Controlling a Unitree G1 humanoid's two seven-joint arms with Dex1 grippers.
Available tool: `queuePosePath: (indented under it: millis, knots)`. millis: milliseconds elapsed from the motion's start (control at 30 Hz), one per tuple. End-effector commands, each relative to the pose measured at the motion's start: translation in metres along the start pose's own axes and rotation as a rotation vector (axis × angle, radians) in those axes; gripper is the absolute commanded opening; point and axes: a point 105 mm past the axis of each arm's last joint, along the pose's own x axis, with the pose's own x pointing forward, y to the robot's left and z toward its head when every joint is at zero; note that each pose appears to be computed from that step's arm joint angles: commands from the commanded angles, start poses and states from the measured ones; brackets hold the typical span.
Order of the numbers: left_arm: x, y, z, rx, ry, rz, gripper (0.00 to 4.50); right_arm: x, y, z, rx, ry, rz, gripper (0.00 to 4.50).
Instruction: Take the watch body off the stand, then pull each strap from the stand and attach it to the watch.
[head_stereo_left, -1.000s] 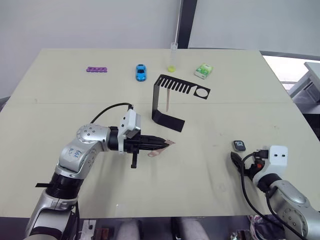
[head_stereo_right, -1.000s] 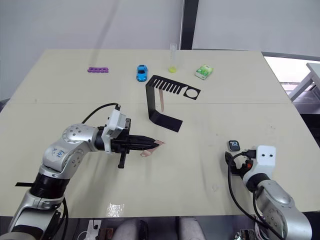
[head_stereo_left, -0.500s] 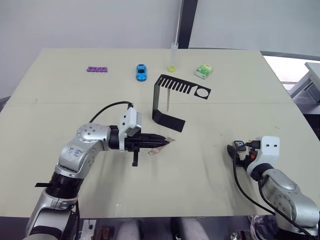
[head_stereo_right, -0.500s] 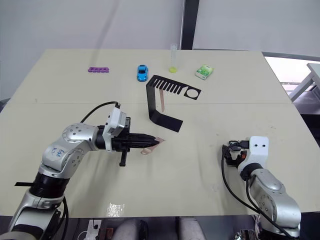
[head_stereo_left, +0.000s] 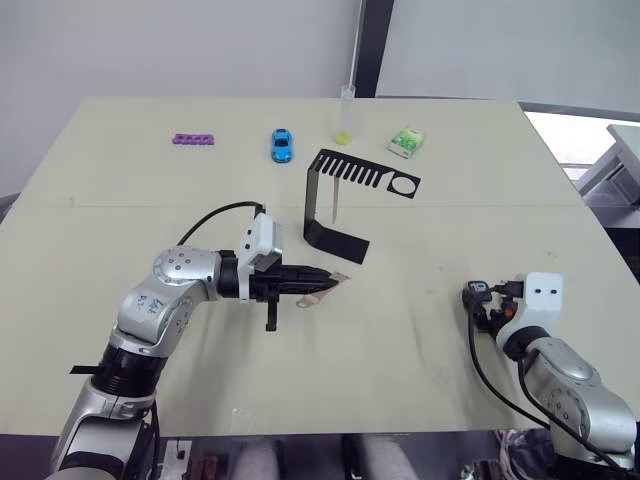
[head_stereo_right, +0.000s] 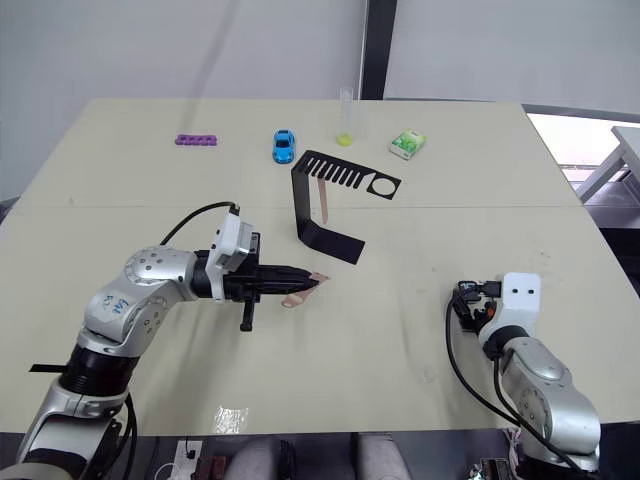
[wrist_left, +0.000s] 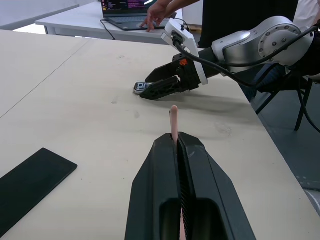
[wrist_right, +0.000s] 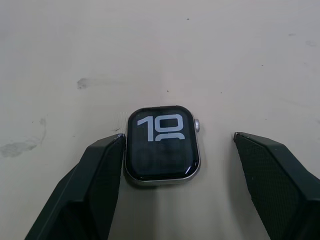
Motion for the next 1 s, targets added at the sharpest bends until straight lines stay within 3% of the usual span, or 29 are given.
queuePosePath:
  millis: [33, 467, 567, 667, 900, 1000]
  knots:
    - [-0.001, 0.0, 0.01, 0.052, -0.016, 0.008, 0.0, 0.0, -0.006, -0.015, -0.003, 0.045, -0.013, 3.68]
    - [-0.001, 0.003, 0.009, 0.057, -0.02, 0.007, 0.0, 0.003, -0.01, -0.023, -0.003, 0.038, -0.019, 3.68]
    - [-0.001, 0.004, 0.009, 0.056, -0.022, 0.008, 0.0, 0.003, -0.01, -0.022, 0.0, 0.03, -0.01, 2.8]
    - [-0.001, 0.006, 0.008, 0.066, -0.02, 0.025, 0.0, 0.002, -0.012, -0.016, -0.049, 0.017, -0.006, 1.53]
    - [-0.004, 0.007, 0.01, 0.094, -0.015, 0.048, 0.0, -0.008, -0.008, 0.016, -0.107, -0.042, 0.06, 1.52]
    - [-0.005, 0.005, 0.011, 0.126, -0.001, 0.044, 0.0, -0.015, 0.002, 0.029, -0.132, -0.012, 0.164, 1.52]
